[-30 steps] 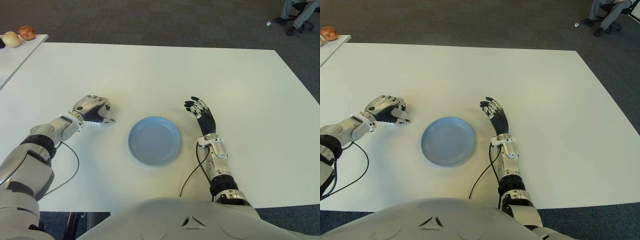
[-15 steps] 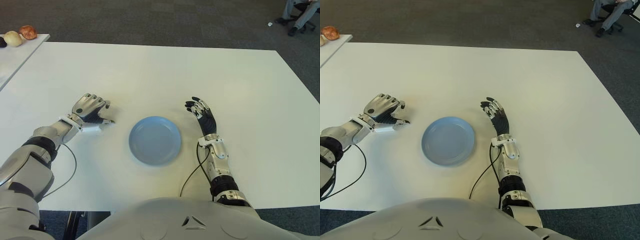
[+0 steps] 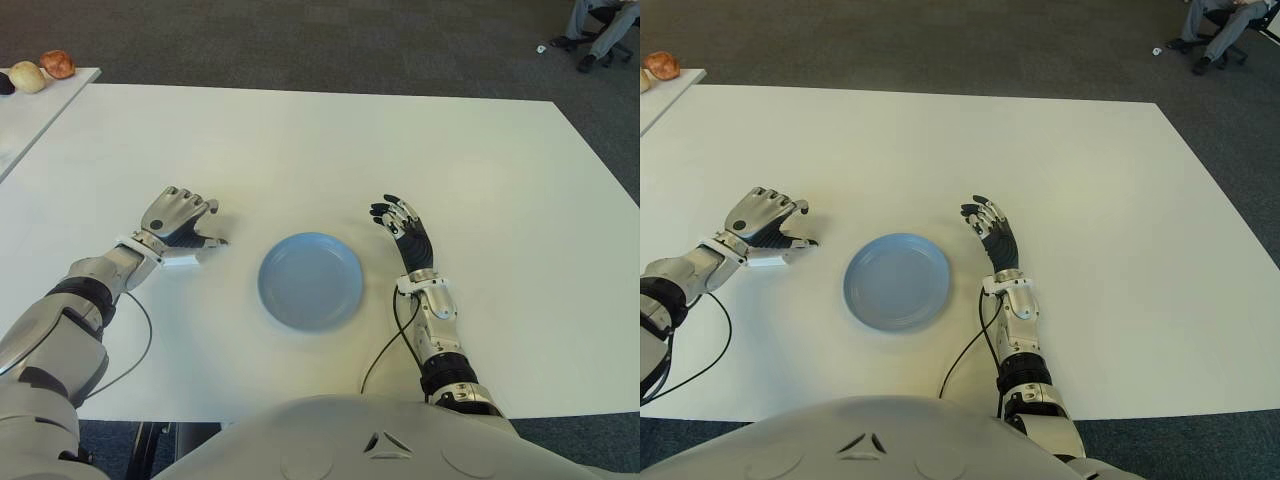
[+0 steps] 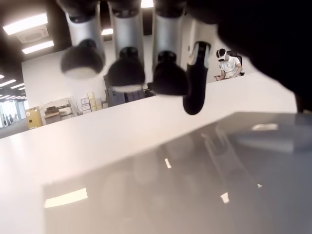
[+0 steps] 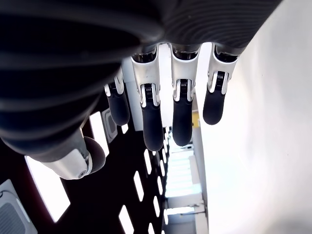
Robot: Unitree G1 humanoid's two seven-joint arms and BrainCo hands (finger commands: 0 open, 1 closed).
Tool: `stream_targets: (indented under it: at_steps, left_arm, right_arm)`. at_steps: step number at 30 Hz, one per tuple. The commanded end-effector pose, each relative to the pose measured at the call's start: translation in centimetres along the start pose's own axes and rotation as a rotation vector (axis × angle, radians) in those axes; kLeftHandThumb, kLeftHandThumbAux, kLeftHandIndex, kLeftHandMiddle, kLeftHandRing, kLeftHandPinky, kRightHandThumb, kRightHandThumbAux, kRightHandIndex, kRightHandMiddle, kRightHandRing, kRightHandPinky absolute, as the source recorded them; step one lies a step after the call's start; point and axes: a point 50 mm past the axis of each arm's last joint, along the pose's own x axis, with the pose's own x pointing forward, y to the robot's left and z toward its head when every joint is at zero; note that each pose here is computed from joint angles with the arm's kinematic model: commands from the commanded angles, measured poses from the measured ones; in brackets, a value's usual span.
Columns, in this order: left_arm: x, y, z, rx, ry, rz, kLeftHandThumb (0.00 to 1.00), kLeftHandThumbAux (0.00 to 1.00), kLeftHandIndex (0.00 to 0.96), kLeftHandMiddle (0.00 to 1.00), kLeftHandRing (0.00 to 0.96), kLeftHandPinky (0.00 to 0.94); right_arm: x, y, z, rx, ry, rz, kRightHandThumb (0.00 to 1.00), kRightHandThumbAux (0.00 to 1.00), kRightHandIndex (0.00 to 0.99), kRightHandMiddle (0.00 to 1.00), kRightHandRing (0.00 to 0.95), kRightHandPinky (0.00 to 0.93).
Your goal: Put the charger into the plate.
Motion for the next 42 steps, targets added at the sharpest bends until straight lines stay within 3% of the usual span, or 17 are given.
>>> stream_targets:
  at_steps: [1,23,29,32,34,35,38,42]
  left_arm:
    - [-1.3,-1.4,0.5,0.010,0.004,-0.053,0.749,0.695,0.442,0.879,0.873,0.886]
    - [-1.3,-1.1,0.9,-0.030,-0.002,0.028,0.751,0.695,0.442,0.889,0.886,0.877]
    - [-0.5,1.6,-0.5,-0.150,0.006,0.066,0.737,0.695,0.442,0.825,0.822,0.746]
    - [-0.4,2.7,-0.9,-0.226,-0.004,0.022,0.703,0.700,0.429,0.714,0.709,0.624]
    - [-0.5,3.3,-1.2,-0.264,-0.009,-0.039,0.516,0.579,0.321,0.541,0.547,0.500]
    - [-0.5,3.5,-1.3,-0.278,-0.012,-0.069,0.436,0.521,0.229,0.410,0.417,0.377]
    - [-0.9,3.7,-1.3,-0.299,-0.021,-0.144,0.330,0.441,0.090,0.197,0.197,0.171]
    - [-1.1,4.0,-1.4,-0.307,-0.025,-0.184,0.288,0.401,0.023,0.086,0.079,0.066]
  right_arm:
    - [-2.5,-0.1,-2.7,0.044,0.136,-0.046,0.000,0.581,0.199,0.336,0.292,0.250]
    - [-2.5,-0.4,-2.8,0.038,0.144,-0.034,0.000,0.569,0.199,0.340,0.288,0.229]
    - [-2.4,-0.5,-2.8,0.039,0.148,-0.033,0.000,0.574,0.198,0.340,0.290,0.239]
    - [-2.4,-0.5,-2.8,0.040,0.151,-0.033,0.000,0.576,0.196,0.339,0.291,0.239]
    - [-2.4,-0.6,-2.8,0.040,0.152,-0.032,0.000,0.577,0.195,0.339,0.291,0.239]
    - [-2.4,-0.6,-2.8,0.040,0.152,-0.032,0.000,0.578,0.194,0.339,0.292,0.241]
    - [-2.4,-0.6,-2.8,0.038,0.150,-0.033,0.000,0.577,0.196,0.339,0.294,0.245]
    - [-2.4,-0.6,-2.8,0.036,0.151,-0.034,0.000,0.576,0.199,0.340,0.294,0.249]
